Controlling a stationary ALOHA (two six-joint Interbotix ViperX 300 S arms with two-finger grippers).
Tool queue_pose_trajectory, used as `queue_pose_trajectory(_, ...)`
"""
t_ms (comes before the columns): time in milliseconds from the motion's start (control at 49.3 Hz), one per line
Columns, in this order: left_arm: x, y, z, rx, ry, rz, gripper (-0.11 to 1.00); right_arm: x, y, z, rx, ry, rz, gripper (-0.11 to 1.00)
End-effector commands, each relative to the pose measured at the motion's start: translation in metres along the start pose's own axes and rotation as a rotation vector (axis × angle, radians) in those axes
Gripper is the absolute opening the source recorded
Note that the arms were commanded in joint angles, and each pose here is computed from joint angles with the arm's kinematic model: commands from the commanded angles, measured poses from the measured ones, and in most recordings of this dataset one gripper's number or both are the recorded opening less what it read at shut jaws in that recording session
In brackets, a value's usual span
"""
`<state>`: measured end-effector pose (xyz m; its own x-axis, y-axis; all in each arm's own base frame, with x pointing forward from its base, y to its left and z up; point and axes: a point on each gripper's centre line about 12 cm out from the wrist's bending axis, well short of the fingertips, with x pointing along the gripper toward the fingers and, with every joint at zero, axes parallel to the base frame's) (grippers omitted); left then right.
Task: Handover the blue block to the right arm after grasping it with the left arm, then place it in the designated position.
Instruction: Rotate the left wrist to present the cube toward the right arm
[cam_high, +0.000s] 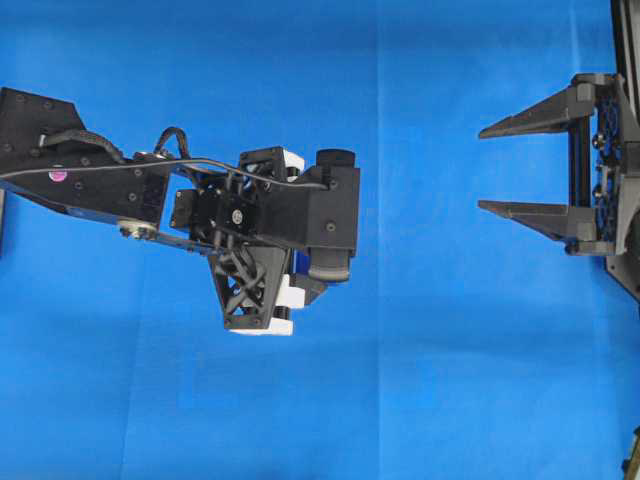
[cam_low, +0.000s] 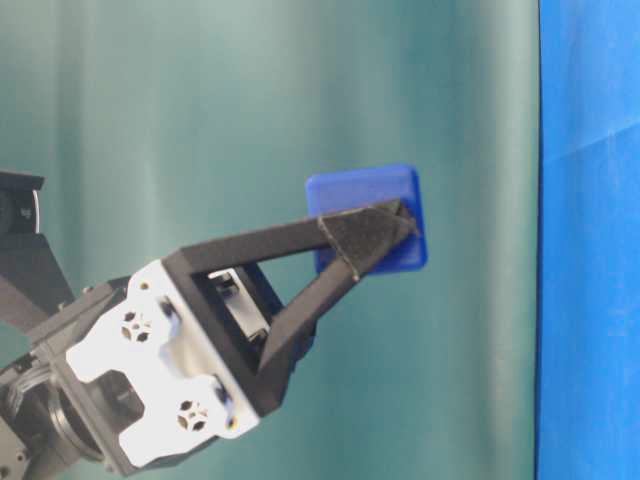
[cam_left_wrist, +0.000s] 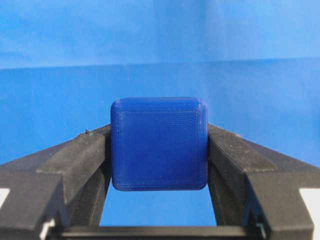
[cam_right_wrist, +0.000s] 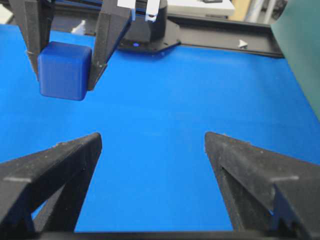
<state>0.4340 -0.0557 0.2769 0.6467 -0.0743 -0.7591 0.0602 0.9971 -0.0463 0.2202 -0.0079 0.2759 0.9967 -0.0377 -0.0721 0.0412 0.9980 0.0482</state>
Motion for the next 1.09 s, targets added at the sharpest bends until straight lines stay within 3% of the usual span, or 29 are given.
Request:
queue_pose_trajectory(0, -0.019, 0.001, 0.013, -0.003, -0.06, -0.002, 0.48, 0.002, 0.0, 0.01, 0.005, -0.026, -0.001, 0.98)
queue_pose_trajectory(811, -0.02, 0.001, 0.014, -0.004, -0.069, -0.002, 0.48, 0.002, 0.0, 0.01, 0.005, -0.026, -0.001, 0.98)
queue_pose_trajectory(953, -0.024, 0.0, 0.014, 0.005, -0.111, -0.002, 0.48, 0.002, 0.0, 0.01, 0.005, -0.028, -0.001, 0.98)
queue_pose_trajectory(1074, -0.032, 0.0, 0.015, 0.009, -0.211, -0.012, 0.48, 0.002, 0.0, 0.01, 0.005, -0.026, -0.001, 0.98)
